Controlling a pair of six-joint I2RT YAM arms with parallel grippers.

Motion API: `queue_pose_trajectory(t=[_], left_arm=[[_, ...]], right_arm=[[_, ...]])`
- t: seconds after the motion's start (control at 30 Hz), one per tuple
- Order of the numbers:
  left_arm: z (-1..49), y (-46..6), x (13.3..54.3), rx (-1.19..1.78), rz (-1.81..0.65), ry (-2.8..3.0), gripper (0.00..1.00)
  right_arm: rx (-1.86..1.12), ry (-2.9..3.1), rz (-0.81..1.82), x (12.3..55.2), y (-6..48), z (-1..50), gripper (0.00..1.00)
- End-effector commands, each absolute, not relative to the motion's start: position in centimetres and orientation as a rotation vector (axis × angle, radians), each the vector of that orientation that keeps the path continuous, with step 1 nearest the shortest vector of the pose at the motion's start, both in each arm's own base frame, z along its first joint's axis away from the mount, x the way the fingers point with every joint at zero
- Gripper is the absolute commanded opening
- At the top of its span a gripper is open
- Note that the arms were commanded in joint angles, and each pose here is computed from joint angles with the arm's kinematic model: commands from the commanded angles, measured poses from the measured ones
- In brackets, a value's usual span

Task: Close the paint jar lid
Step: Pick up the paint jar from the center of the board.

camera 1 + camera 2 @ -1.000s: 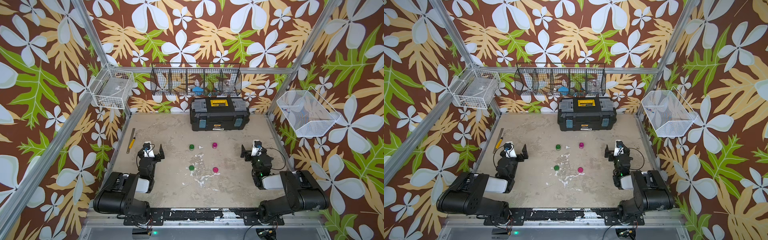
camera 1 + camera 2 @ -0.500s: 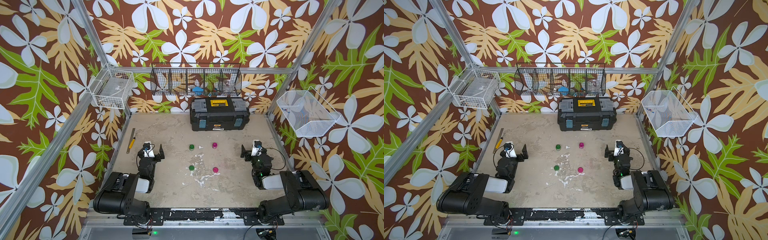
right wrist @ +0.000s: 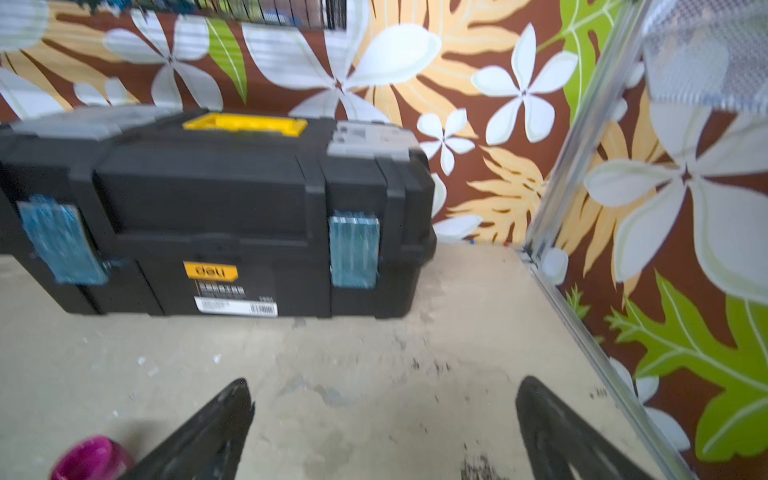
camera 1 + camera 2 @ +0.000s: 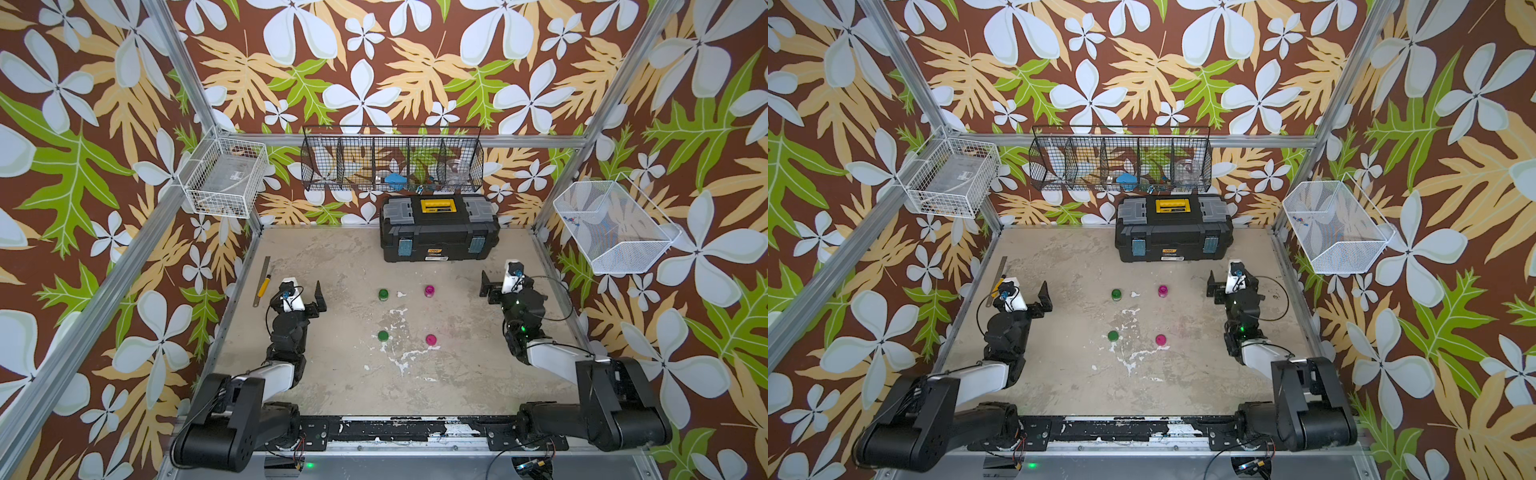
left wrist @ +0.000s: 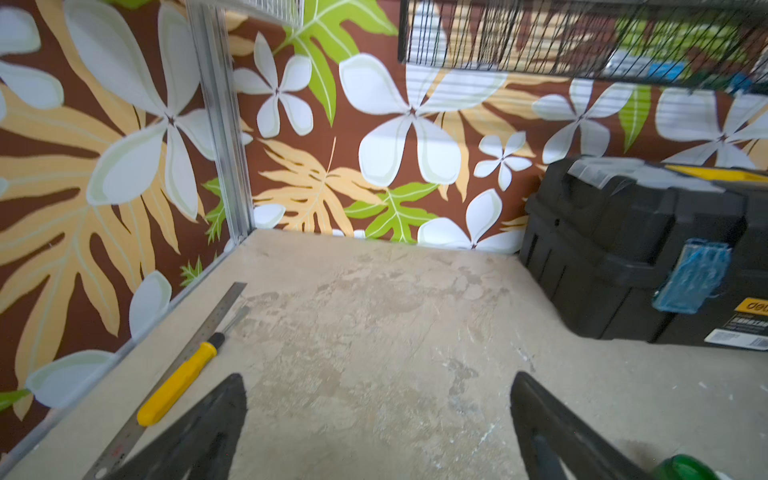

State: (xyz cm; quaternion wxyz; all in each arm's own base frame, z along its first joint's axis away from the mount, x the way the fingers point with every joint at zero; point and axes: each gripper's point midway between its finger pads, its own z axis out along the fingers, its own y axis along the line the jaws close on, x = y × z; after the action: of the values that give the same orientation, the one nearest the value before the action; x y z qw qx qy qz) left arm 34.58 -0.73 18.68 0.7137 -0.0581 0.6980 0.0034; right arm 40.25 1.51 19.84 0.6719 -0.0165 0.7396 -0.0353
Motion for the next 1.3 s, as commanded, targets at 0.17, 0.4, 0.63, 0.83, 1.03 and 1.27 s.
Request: queue_pose_trajectory(t=[0.17, 0.4, 0.63, 0.83, 1.03, 1.27], left_arm=[[25.1, -5.3, 32.2, -0.139, -0.238, 1.447, 1.00], [24.6, -11.3, 29.4, 0.109, -0.443, 1.438, 1.00], [22.8, -12.4, 27.3, 0.240, -0.440, 1.385, 1.00], [21.4, -12.5, 26.0, 0.319, -0.403, 1.347, 0.99], [20.8, -13.5, 25.5, 0.392, -0.426, 1.335, 0.99], [20.2, -14.5, 25.2, 0.444, -0.472, 1.346, 0.98]], right_arm=[[-0.096, 2.012, 0.040, 42.5, 4.6, 22.5, 1.00], [-0.345, 2.207, 0.313, 42.6, 11.8, 23.5, 1.00], [-0.704, 2.337, 0.201, 40.6, 20.6, 21.4, 0.96], [-0.913, 2.450, 0.190, 39.1, 26.4, 17.2, 0.90], [-1.070, 2.507, 0.171, 38.2, 31.0, 13.5, 0.88], [-1.091, 2.596, 0.177, 38.9, 33.3, 9.8, 0.83]])
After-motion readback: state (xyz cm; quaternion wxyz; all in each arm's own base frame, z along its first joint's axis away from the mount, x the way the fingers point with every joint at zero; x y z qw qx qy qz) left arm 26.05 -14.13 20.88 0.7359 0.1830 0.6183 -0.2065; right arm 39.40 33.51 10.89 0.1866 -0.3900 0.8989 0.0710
